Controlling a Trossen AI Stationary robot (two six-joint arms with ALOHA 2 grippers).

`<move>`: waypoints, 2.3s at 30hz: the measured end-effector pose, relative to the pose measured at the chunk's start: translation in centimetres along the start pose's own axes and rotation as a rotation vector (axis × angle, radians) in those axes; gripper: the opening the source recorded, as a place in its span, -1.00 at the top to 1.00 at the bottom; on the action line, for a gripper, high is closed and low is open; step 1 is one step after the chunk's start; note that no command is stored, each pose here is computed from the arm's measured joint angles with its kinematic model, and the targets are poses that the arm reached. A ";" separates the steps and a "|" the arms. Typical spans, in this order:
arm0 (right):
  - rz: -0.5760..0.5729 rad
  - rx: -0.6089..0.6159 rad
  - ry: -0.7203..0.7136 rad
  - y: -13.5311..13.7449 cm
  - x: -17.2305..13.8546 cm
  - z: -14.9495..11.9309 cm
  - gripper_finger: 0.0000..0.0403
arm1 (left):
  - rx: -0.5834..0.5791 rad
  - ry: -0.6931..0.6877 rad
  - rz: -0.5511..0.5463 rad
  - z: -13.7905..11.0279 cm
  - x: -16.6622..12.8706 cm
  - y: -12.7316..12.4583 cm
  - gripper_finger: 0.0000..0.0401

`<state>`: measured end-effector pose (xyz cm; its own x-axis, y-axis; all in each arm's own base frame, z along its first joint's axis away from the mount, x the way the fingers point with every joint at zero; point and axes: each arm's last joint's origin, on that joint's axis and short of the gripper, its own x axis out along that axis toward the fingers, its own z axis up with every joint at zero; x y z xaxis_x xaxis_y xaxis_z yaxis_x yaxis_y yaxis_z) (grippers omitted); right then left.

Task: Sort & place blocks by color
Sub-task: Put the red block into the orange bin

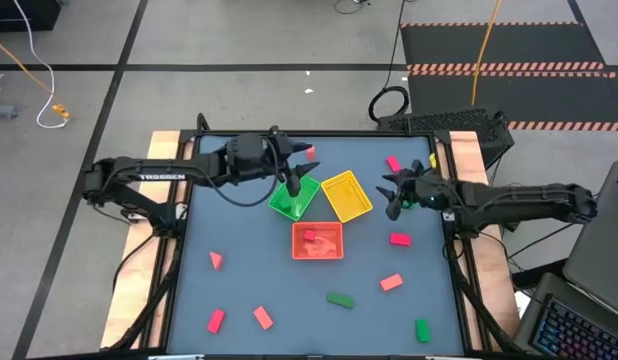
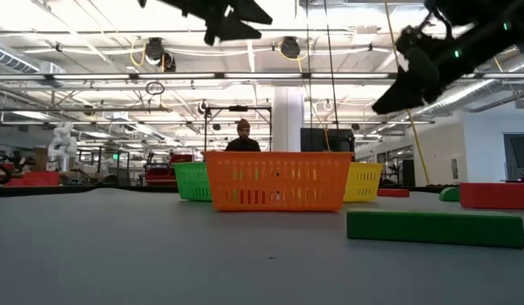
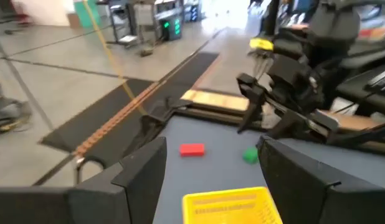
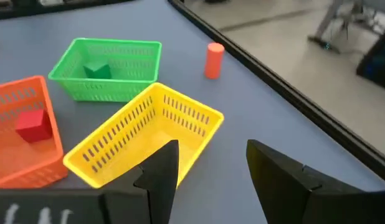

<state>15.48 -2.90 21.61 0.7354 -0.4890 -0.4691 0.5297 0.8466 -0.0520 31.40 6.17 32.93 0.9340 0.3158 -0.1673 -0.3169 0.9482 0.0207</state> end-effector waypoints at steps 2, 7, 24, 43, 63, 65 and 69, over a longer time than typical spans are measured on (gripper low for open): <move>-0.025 0.004 0.063 -0.1 -0.3 1.6 0.08 | -0.023 -0.030 -0.024 -1.2 0.1 0.3 -0.26; -0.129 -0.014 0.331 -0.7 0.0 2.7 0.08 | -0.074 -0.101 -0.063 -4.3 0.0 0.8 -0.26; -0.363 0.234 0.901 -2.2 3.4 -0.9 0.08 | -0.032 -0.229 -0.178 -6.2 -6.6 2.5 -0.26; -0.348 0.372 0.651 -7.1 8.8 0.3 0.08 | -0.032 -0.268 -0.148 -7.0 -10.3 3.1 -0.26; -0.400 0.396 0.714 -11.1 12.1 -2.1 0.08 | -0.009 -0.213 -0.123 -7.5 -10.2 3.3 -0.26; -0.392 0.404 0.719 -11.3 12.4 -2.3 0.08 | -0.010 -0.209 -0.123 -7.5 -10.2 3.3 -0.26; -0.390 0.368 0.738 -11.4 12.6 -2.6 0.08 | -0.009 -0.201 -0.122 -7.6 -10.1 3.3 -0.26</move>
<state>17.68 -18.16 14.02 0.0856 -0.3603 -0.9289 0.8787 0.4667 -0.1001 19.62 5.85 27.19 0.9793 0.1998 0.0317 -0.2000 0.9798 0.0038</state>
